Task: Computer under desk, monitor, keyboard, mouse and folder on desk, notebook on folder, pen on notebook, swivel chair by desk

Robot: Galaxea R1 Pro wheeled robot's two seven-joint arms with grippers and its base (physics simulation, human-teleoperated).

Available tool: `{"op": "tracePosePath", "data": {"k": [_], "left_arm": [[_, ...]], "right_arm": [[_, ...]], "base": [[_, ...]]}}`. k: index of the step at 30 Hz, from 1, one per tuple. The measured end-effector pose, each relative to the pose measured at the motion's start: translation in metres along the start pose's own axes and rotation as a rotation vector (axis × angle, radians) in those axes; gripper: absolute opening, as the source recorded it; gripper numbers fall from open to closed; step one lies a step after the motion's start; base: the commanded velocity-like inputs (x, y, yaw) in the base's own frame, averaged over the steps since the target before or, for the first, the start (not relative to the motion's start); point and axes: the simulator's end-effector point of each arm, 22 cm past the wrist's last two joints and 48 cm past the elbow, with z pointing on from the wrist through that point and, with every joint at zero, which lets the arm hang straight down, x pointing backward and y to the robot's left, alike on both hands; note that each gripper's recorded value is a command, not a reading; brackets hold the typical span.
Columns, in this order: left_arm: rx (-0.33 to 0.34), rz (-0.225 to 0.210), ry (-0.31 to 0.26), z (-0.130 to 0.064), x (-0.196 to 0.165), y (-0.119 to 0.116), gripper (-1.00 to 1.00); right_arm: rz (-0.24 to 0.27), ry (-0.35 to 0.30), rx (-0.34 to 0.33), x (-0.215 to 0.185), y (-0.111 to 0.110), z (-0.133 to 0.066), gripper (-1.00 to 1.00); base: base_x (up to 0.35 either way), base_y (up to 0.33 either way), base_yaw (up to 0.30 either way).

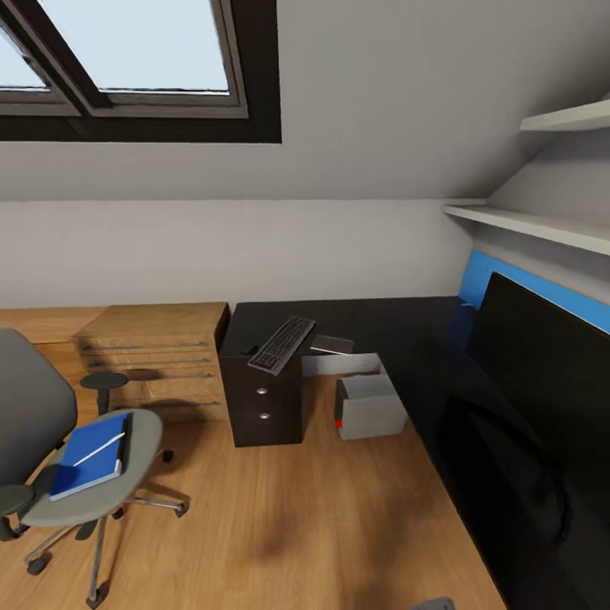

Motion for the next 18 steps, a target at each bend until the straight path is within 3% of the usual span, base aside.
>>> {"op": "tracePosePath", "data": {"k": [7,18], "left_arm": [[0.0,0.0,0.0,-0.0001,0.0001,0.0,1.0],[0.0,0.0,0.0,-0.0001,0.0001,0.0,1.0]], "right_arm": [[-0.027,-0.029,-0.009,-0.001,-0.0032,-0.0019,1.0],[-0.027,-0.052,-0.013,-0.0053,-0.0025,-0.0026,1.0]], "base": [[0.296,0.155,0.0],[0.33,0.016,0.0]]}}
